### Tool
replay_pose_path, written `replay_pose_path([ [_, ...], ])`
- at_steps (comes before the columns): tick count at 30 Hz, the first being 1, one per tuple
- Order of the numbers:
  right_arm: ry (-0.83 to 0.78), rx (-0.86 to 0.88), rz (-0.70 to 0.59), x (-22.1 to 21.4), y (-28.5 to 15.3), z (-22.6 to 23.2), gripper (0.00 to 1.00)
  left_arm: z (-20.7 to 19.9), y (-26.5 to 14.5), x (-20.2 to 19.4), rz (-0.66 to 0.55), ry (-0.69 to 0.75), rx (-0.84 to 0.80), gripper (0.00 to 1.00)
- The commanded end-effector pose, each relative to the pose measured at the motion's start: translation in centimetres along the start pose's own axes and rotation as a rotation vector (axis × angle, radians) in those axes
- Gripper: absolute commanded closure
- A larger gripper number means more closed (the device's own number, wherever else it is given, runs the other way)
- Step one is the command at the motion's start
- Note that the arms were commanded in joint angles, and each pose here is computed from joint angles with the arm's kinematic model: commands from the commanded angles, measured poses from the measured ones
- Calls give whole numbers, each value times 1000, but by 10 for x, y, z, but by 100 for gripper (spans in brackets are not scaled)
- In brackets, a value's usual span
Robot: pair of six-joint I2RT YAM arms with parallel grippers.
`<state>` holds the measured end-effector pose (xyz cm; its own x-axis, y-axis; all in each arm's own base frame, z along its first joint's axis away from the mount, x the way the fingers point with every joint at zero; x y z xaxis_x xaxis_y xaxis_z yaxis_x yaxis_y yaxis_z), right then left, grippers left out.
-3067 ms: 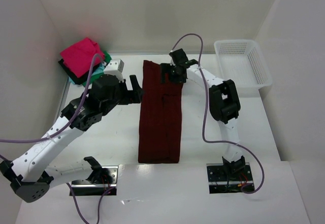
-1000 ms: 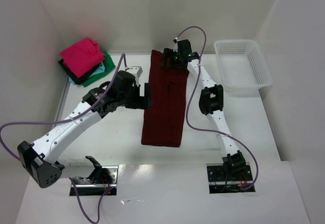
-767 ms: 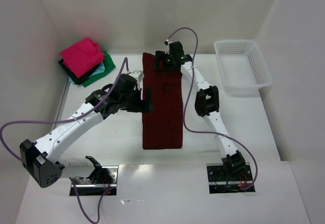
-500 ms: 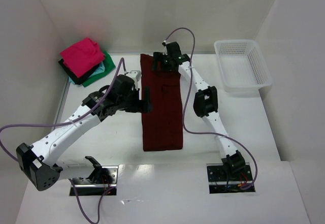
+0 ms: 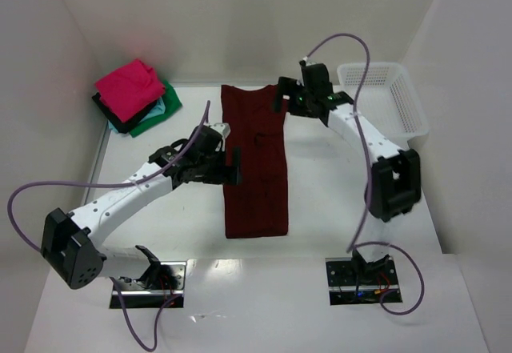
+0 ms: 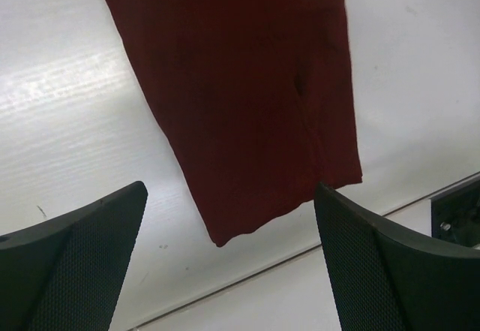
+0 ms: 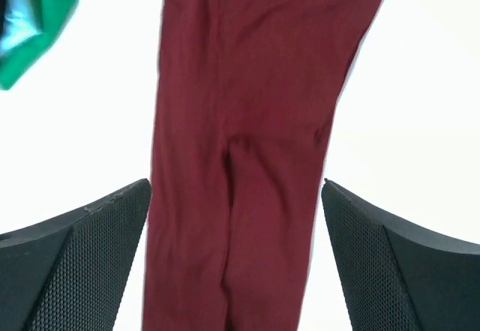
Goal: Fold and stack the t-shirts
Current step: Grab the bottom of the folded rectangular tshirt with both arms
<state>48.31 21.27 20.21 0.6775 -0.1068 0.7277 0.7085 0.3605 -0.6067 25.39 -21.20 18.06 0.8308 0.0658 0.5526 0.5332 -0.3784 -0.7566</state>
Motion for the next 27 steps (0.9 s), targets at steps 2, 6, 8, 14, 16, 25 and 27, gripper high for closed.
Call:
replay_pose_path([
  [2, 156, -12, -27, -48, -43, -10, 0, -1, 12, -25, 96, -62, -52, 0],
  [6, 246, -17, 68, -115, -77, -22, 2, -6, 20, -49, 170, -94, -114, 0],
  [8, 281, -40, 131, -152, -95, -31, 4, -4, 24, -61, 215, -124, -112, 0],
  [14, 408, 11, 260, -235, -133, -8, 5, 5, 29, -86, 285, -166, -97, 0],
  [16, 447, 47, 319, -263, -145, 6, 9, 8, 30, -97, 317, -183, -94, 0],
  [25, 477, 58, 446, -325, -162, 15, 24, 7, 22, -117, 373, -251, -113, 0],
  [27, 477, 47, 456, -331, -162, 12, 25, 6, 20, -121, 381, -266, -118, 0],
])
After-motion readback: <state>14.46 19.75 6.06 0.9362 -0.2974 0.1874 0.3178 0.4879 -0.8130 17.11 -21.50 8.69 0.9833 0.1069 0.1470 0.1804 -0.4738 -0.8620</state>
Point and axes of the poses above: each gripper's point midway between its finger pads, its own y axis out along the fingers, its own z axis along the line the jaws close on, x = y × z, the point moved 1 cm from there along -y, back along the fingers, and after that the axes turned 4 degrees about -y, right-handed, at the moved point
